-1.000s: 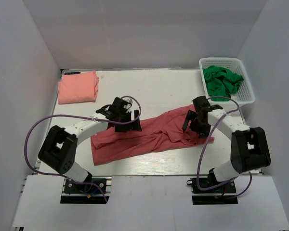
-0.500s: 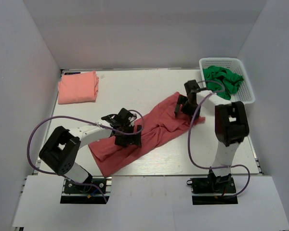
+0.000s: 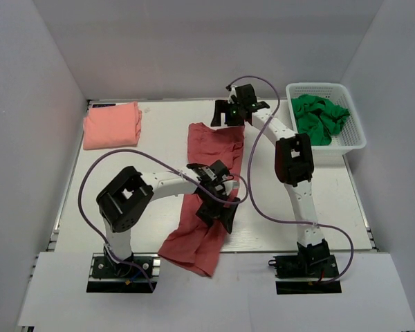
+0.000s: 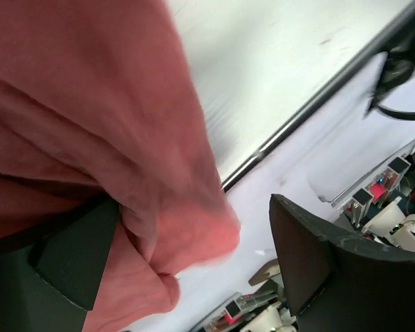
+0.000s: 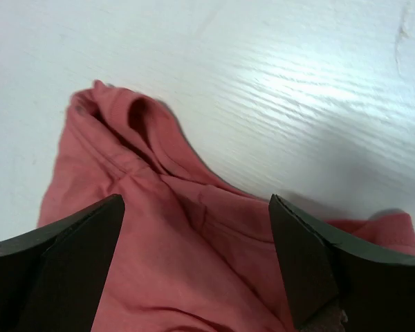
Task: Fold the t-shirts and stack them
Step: Rotate the tshirt 85 degrees
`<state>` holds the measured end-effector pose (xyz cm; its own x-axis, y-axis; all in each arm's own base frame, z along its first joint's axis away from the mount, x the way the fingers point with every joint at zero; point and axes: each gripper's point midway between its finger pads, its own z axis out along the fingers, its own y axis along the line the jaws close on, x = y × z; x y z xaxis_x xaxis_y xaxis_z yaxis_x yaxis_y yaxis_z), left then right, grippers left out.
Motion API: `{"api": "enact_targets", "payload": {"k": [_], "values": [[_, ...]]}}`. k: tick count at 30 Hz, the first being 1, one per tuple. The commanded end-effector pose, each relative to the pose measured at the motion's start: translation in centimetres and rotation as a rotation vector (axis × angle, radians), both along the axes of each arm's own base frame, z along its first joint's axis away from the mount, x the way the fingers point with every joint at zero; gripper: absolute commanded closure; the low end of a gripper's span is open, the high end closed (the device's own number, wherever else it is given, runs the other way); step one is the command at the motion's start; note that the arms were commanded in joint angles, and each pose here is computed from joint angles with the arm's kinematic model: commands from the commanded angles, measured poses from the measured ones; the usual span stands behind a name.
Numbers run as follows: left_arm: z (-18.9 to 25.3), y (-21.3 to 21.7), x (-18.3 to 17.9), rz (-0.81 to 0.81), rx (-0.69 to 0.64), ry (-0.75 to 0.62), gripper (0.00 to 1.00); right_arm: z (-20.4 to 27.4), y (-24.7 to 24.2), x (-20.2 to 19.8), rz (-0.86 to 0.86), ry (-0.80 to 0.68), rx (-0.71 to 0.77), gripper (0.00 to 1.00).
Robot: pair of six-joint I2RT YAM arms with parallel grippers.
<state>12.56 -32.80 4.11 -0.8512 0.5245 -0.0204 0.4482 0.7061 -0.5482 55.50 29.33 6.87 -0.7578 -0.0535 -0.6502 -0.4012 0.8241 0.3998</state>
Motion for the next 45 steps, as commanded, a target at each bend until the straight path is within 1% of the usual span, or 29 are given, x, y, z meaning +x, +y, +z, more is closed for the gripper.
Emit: {"api": "enact_targets", "payload": {"k": [1, 2, 5, 7, 8, 9, 11, 12, 13, 14, 15, 16, 17, 18, 19, 20, 23, 26, 28, 30, 32, 34, 36, 37, 39, 42, 43, 44, 45], "values": [[3.3, -3.4, 1.3, -0.053, -0.161, -0.067, 0.01, 4.9, 0.5, 1.5, 0.056, -0.14, 0.061, 0.09], [3.8, -4.2, 1.9, -0.054, -0.198, -0.097, 0.01, 6.3, 0.3, 1.4, 0.055, -0.165, 0.067, 0.09], [6.0, -5.5, 4.2, -0.012, -0.231, -0.207, 0.01, 8.7, -1.0, 1.5, 0.023, -0.232, 0.022, 0.09], [7.2, -5.4, 5.7, 0.022, -0.206, -0.286, 0.01, 11.3, -1.6, 1.4, 0.011, -0.28, 0.008, 0.09], [7.6, -4.7, 6.3, 0.045, -0.188, -0.312, 0.01, 11.8, -1.9, 1.5, -0.003, -0.289, -0.003, 0.09], [7.7, -3.8, 7.1, 0.074, -0.132, -0.358, 0.01, 13.7, -2.2, 1.2, -0.014, -0.313, 0.001, 0.09], [8.5, -2.1, 8.2, 0.154, -0.071, -0.407, 0.01, 13.8, -2.5, 0.4, -0.02, -0.287, -0.004, 0.09], [9.9, 0.1, 9.6, 0.237, -0.01, -0.5, 0.01, 14.1, -2.6, -0.6, -0.025, -0.261, -0.012, 0.09], [10.2, 1.7, 10.1, 0.278, 0.04, -0.554, 0.01, 13.9, -2.8, -1.3, -0.039, -0.237, -0.014, 0.09], [10.9, 3.6, 11.0, 0.375, 0.103, -0.612, 0.01, 12.5, -3.0, -2.0, -0.056, -0.195, -0.032, 0.09], [11.9, 8.4, 12.6, 0.512, 0.249, -0.747, 0.01, 12.2, -3.7, -3.0, -0.102, -0.165, -0.073, 0.09], [12.3, 10.6, 13.1, 0.587, 0.308, -0.79, 0.01, 11.3, -3.9, -3.6, -0.11, -0.138, -0.094, 0.09], [12.9, 14.1, 14.4, 0.762, 0.408, -0.853, 0.01, 11.3, -3.8, -4.1, -0.117, -0.132, -0.106, 0.09], [12.7, 16.4, 13.7, 0.796, 0.484, -0.842, 0.01, 10.2, -3.5, -5.6, -0.128, -0.073, -0.133, 0.09], [12.9, 17.8, 13.8, 0.843, 0.518, -0.844, 0.01, 9.4, -3.4, -6.4, -0.125, -0.046, -0.153, 0.09], [13.2, 18.9, 13.8, 0.896, 0.538, -0.841, 0.01, 8.8, -3.2, -6.9, -0.125, -0.028, -0.166, 0.09], [11.0, 22.2, 14.2, 1.032, 0.604, -0.773, 0.01, 6.0, -0.2, -11.2, -0.074, 0.043, -0.23, 0.09], [10.5, 21.9, 15.3, 1.095, 0.529, -0.726, 0.01, 3.2, 1.0, -14.1, -0.086, 0.127, -0.255, 0.09], [10.2, 22.4, 15.7, 1.1, 0.525, -0.709, 0.01, 1.7, 1.4, -15.3, -0.13, 0.192, -0.244, 0.09], [9.5, 22.8, 15.7, 1.101, 0.531, -0.7, 0.01, -0.3, 1.3, -16.3, -0.157, 0.237, -0.272, 0.09], [9.6, 23.4, 15.9, 1.119, 0.532, -0.704, 0.01, -1.0, 1.0, -16.4, -0.181, 0.254, -0.288, 0.09], [9.5, 23.6, 16.0, 1.103, 0.521, -0.703, 0.01, -2.9, 0.3, -16.4, -0.22, 0.292, -0.34, 0.09], [9.5, 23.1, 16.2, 1.105, 0.478, -0.691, 0.01, -4.4, -0.6, -16.1, -0.252, 0.329, -0.38, 0.09], [9.4, 23.0, 16.2, 1.095, 0.469, -0.674, 0.01, -4.4, -1.5, -15.0, -0.294, 0.309, -0.406, 0.09], [9.2, 22.7, 16.5, 1.093, 0.439, -0.666, 0.01, -5.9, -3.1, -15.0, -0.336, 0.359, -0.461, 0.09], [8.7, 21.3, 16.4, 1.039, 0.38, -0.631, 0.01, -7.2, -5.3, -12.7, -0.401, 0.38, -0.467, 0.09], [8.3, 20.8, 16.0, 1.013, 0.361, -0.607, 0.01, -7.7, -5.1, -11.5, -0.402, 0.377, -0.453, 0.09], [7.1, 20.7, 15.6, 0.984, 0.382, -0.581, 0.01, -7.7, -5.0, -10.8, -0.393, 0.37, -0.443, 0.09], [6.9, 20.3, 15.7, 0.954, 0.371, -0.577, 0.01, -6.6, -5.3, -8.7, -0.403, 0.333, -0.41, 0.09]]}}
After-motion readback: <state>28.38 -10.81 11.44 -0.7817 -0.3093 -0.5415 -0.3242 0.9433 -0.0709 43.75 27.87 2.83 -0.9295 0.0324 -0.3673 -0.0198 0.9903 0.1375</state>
